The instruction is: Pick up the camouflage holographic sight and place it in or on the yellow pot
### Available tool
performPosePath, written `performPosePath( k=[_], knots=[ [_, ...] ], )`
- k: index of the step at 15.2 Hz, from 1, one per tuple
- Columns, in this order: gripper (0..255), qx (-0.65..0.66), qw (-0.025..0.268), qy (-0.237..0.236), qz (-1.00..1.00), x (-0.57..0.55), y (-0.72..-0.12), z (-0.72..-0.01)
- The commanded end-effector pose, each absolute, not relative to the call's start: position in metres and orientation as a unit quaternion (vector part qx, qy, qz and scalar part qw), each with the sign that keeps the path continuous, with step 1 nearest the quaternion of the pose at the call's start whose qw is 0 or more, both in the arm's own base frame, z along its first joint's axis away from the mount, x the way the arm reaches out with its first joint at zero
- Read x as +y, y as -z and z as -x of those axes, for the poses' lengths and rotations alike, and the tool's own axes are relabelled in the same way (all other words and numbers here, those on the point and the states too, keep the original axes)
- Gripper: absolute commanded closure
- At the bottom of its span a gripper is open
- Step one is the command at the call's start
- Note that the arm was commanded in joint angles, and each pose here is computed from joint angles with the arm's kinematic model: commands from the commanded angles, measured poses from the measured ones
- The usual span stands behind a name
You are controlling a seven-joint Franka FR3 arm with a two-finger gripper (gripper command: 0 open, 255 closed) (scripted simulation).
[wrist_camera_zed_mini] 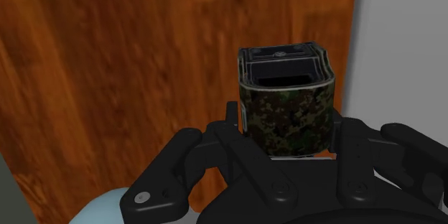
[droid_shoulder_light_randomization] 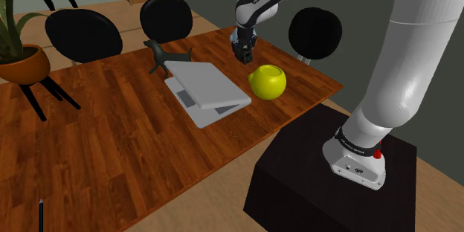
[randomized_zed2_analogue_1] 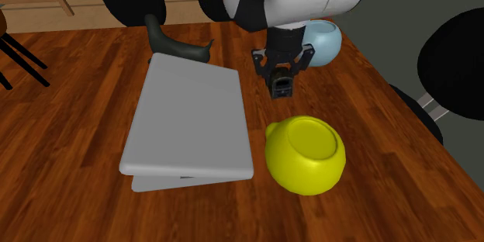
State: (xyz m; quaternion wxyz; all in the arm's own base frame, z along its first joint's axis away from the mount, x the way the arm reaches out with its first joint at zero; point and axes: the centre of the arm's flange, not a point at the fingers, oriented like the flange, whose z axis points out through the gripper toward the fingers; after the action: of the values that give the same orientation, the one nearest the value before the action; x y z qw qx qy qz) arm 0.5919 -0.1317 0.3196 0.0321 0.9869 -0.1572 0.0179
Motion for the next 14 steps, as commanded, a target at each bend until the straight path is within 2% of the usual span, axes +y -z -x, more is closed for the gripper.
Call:
performPosePath(
  k=[1, 14],
  knots=[
    [255, -0.157, 0.032, -0.018, -0.987, -0.132, -0.331, -0.591],
    [255, -0.157, 0.032, -0.018, -0.987, -0.132, -0.399, -0.591]
  ],
)
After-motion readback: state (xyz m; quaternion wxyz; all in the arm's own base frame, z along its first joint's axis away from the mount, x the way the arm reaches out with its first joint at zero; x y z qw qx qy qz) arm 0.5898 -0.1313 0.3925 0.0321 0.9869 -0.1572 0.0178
